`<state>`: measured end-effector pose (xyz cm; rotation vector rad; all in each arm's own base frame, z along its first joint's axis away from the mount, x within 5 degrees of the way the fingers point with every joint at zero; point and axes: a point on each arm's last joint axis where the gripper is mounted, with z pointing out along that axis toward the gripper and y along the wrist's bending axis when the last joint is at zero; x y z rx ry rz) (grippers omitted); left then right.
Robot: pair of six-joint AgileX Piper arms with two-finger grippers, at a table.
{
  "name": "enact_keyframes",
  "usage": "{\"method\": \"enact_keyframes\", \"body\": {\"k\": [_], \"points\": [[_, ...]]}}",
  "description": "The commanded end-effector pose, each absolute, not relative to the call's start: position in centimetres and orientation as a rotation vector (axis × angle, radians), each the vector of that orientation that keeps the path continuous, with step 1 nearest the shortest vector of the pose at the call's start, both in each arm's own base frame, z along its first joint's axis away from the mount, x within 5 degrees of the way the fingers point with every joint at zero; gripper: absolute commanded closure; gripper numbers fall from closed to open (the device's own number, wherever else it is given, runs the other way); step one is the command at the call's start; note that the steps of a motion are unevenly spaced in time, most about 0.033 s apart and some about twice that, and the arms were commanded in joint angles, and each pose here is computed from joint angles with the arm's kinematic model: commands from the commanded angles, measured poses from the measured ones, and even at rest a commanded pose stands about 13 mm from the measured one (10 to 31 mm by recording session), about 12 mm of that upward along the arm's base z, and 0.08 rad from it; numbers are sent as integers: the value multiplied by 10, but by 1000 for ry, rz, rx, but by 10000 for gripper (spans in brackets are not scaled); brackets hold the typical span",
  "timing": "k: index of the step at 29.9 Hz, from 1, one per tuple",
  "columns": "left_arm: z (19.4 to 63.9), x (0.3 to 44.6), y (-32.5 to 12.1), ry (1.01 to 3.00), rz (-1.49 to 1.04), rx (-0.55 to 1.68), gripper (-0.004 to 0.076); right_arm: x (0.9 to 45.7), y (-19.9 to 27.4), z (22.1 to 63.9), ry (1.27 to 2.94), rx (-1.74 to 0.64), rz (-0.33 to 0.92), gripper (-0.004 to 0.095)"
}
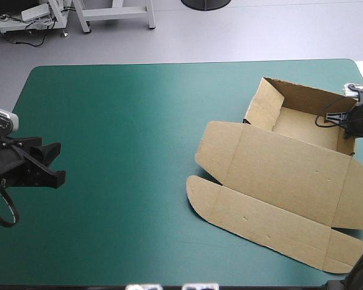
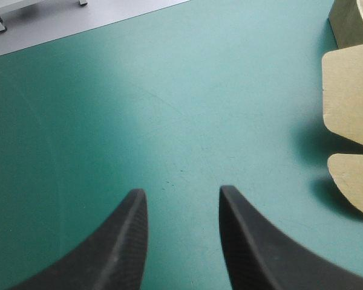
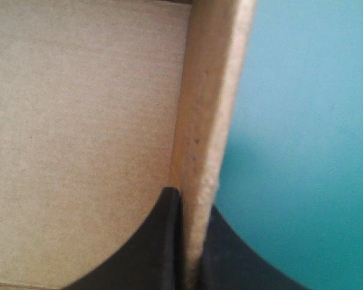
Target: Fold the box
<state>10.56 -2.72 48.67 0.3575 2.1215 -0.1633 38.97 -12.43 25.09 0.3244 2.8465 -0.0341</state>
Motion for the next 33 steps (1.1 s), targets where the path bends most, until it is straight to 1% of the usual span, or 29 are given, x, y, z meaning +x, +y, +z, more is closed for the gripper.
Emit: {"method": "enact_keyframes", "body": {"k": [1,3,5,7,9,12,16,19,21,24,27,31,33], "points": [[495,105,-29,2057,-191,349,444,380,-123,246,2940,252,-33,929],[495,105,-29,2057,-191,349,444,379,-125,246,2953,178,-71,929],[495,105,-29,2057,-191,349,444,378,-128,246,2969,121,-146,919],[495,105,-28,2058,-183,348,444,376,-132,246,2988,89,-219,887],[494,105,-28,2067,-178,349,444,375,-133,246,2999,78,-250,845],[493,104,-28,2082,-179,353,444,375,-133,246,2996,84,-240,764],[493,104,-28,2082,-179,353,444,378,-129,246,2965,109,-171,674],[493,104,-28,2082,-179,353,444,381,-126,247,2944,129,-118,651],[494,105,-28,2076,-179,351,444,383,-126,251,2927,133,-104,652],[494,105,-28,2075,-171,350,444,387,-127,268,2888,115,-114,652],[494,105,-27,2076,-160,348,444,390,-127,296,2824,117,-125,652],[494,105,-27,2076,-157,348,444,392,-127,339,2698,116,-167,652],[493,106,-25,2078,-137,344,444,391,-126,357,2639,121,-167,652]]}}
